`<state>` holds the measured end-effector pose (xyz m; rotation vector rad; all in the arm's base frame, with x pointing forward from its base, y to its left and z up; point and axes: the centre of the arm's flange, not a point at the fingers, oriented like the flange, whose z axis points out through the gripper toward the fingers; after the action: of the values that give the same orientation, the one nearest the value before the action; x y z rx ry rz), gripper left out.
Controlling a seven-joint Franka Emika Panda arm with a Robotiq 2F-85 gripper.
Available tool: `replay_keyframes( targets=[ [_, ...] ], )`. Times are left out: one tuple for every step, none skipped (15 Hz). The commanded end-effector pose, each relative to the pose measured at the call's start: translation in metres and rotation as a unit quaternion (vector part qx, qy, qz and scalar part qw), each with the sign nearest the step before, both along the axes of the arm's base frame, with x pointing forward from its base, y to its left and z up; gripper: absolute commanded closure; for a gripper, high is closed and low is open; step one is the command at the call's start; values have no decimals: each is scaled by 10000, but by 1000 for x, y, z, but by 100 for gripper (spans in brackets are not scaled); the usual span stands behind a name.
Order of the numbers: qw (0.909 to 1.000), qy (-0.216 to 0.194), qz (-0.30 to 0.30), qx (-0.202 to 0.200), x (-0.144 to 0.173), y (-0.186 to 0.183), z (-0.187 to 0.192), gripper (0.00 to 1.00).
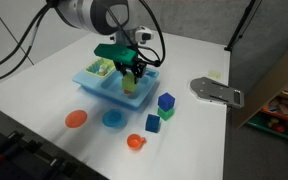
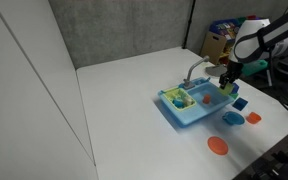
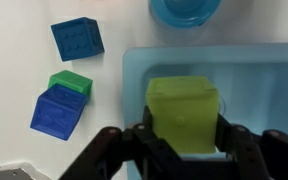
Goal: Put the lime green building block in the sink
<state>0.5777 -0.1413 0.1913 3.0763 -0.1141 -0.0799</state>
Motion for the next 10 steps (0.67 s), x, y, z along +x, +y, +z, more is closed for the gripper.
replay_keyframes(
  targets=[
    [9997,-96,163,-154,13,15,1,70],
    [9995,-116,236,-189,16,21,0,70],
    [9992,-143,305,-205,18,27,0,70],
    [9988,-180,390,-240,21,33,-2,70],
    [9984,-199,456,-268,24,38,-3,70],
    [9979,-227,520,-302,27,43,-6,70],
    [9976,-238,579,-306,29,47,-9,70],
    [9973,-251,621,-310,32,51,-12,70],
    [9970,-252,658,-334,34,53,-15,70],
    [9966,-258,695,-352,36,55,-19,70]
  ],
)
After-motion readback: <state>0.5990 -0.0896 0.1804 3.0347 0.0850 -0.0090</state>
